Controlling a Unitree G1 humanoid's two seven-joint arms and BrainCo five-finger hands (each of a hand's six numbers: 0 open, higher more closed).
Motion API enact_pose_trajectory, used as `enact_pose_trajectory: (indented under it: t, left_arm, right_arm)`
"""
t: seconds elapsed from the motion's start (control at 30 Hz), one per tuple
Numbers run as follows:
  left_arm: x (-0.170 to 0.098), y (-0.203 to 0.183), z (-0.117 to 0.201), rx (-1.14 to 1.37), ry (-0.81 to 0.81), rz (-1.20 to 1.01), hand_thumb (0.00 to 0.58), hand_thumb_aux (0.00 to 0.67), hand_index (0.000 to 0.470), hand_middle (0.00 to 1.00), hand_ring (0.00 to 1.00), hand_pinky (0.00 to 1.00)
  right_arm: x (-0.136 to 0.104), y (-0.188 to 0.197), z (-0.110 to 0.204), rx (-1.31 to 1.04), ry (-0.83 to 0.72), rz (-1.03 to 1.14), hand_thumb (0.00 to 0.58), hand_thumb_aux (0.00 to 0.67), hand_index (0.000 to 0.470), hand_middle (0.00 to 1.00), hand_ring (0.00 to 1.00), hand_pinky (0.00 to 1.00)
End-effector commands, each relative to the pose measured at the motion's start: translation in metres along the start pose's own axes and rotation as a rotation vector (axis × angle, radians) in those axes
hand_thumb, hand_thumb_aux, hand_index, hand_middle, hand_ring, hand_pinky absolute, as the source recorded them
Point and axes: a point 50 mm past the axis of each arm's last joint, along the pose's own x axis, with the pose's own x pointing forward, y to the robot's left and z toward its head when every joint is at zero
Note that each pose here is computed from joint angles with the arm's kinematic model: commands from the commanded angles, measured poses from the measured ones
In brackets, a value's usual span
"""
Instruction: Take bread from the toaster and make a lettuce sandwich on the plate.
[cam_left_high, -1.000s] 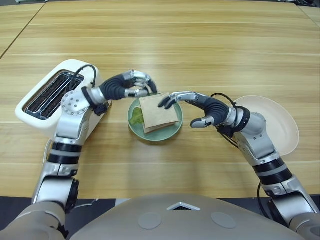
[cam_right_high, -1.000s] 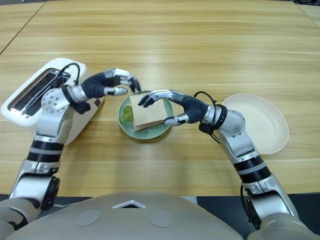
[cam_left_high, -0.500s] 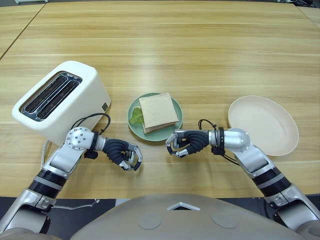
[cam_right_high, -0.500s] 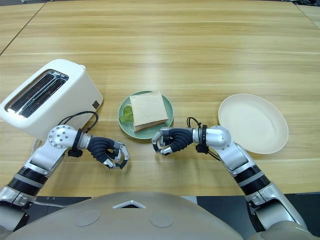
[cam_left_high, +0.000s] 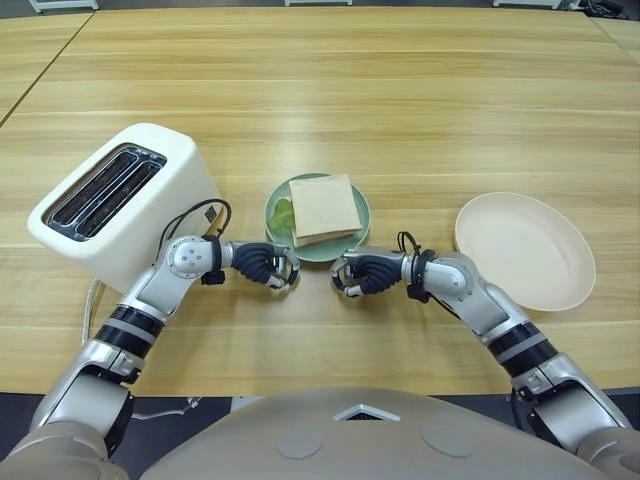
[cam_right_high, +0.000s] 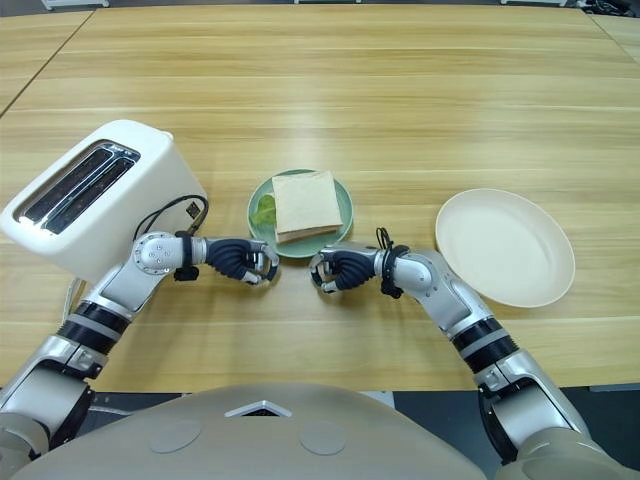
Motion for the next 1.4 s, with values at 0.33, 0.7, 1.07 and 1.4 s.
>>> enact_pose_trajectory:
  t: [0.33, 0.7, 1.07, 1.4]
  left_arm:
    - [0.002, 0.011, -0.015, -0.193, -0.056, 0.103, 0.000, 0.000, 0.000, 0.00, 0.00, 0.00]
    - [-0.076, 0.101, 0.059, -0.391, -0.749, 0.757, 0.000, 0.000, 0.000, 0.00, 0.00, 0.00]
    - [-0.045, 0.083, 0.063, -0.117, -0.429, 1.372, 0.000, 0.000, 0.000, 0.00, 0.00, 0.00]
    - [-0.030, 0.056, 0.059, -0.086, -0.364, 1.320, 0.000, 0.000, 0.000, 0.00, 0.00, 0.00]
  right_arm:
    - [0.010, -0.038, -0.009, 0.063, -0.068, -0.228, 0.452, 0.355, 0.249, 0.00, 0.00, 0.00]
    - [-0.097, -0.129, 0.052, 0.254, -0.607, -0.897, 0.000, 0.000, 0.000, 0.00, 0.00, 0.00]
    - [-0.091, -0.123, 0.024, 0.275, -0.190, -1.371, 0.000, 0.000, 0.000, 0.00, 0.00, 0.00]
    - [-0.140, -0.081, 0.012, -0.211, 0.118, -1.320, 0.000, 0.000, 0.000, 0.00, 0.00, 0.00]
